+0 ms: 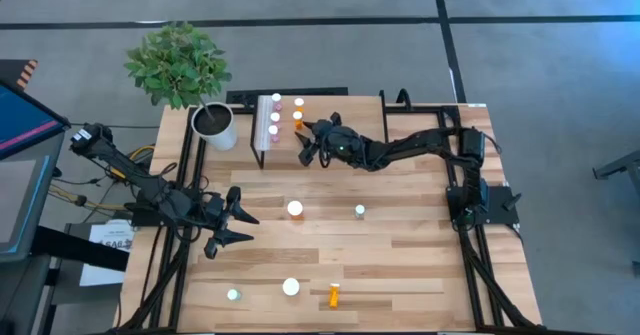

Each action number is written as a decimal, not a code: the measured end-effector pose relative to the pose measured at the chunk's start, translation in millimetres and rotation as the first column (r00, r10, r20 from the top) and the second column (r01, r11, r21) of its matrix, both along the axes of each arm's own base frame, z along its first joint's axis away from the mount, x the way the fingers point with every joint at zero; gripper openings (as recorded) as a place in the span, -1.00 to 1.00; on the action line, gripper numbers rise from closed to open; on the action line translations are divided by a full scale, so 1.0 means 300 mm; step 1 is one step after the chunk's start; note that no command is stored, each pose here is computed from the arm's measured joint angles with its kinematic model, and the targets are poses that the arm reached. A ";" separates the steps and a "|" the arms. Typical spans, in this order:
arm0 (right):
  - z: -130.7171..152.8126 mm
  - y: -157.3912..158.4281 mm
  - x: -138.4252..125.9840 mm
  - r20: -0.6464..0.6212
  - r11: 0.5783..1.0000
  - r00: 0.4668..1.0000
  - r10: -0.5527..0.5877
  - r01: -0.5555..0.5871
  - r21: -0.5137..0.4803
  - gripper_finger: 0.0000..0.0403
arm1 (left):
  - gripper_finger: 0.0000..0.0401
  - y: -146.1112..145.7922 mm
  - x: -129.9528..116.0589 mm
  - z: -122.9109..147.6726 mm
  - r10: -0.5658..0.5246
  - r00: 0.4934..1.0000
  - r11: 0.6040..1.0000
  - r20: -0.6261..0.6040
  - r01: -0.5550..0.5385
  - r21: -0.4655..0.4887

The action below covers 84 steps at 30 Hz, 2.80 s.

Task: Pick and place medicine bottles onto shelf by color
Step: Put the small orange pill bottle on the shelf aligned with the other small orange pill bottles

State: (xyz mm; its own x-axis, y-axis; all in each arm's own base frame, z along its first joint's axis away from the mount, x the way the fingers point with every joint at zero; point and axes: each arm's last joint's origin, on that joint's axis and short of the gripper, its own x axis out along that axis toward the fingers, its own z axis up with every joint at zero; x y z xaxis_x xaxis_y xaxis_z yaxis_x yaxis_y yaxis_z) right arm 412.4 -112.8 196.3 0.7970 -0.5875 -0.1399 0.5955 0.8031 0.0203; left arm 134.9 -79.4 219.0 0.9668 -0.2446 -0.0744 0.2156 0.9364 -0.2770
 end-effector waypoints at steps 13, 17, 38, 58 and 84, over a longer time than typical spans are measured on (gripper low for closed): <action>0.091 0.027 -0.044 -0.102 1.000 0.995 -0.013 0.015 0.020 0.09 | -0.04 -0.001 0.000 -0.001 -0.010 1.000 1.000 -0.001 0.010 -0.001; 0.146 0.058 -0.074 -0.132 1.000 0.991 -0.017 0.019 0.020 0.09 | -0.04 -0.001 0.000 -0.001 -0.011 1.000 1.000 -0.001 0.011 -0.002; 0.250 0.597 -0.322 -0.113 0.916 0.913 0.391 -0.375 0.143 0.08 | -0.04 -0.002 -0.001 0.001 -0.020 1.000 1.000 0.001 0.020 -0.015; 0.116 1.109 -0.345 -0.016 0.575 0.816 0.578 -0.393 0.718 0.08 | -0.04 -0.008 0.020 -0.016 0.059 0.998 0.998 -0.023 -0.060 -0.010; -0.117 1.273 -0.165 -0.430 0.349 0.821 0.375 0.304 0.886 0.08 | -0.04 -0.013 0.019 -0.017 0.020 0.999 0.998 -0.038 -0.022 -0.057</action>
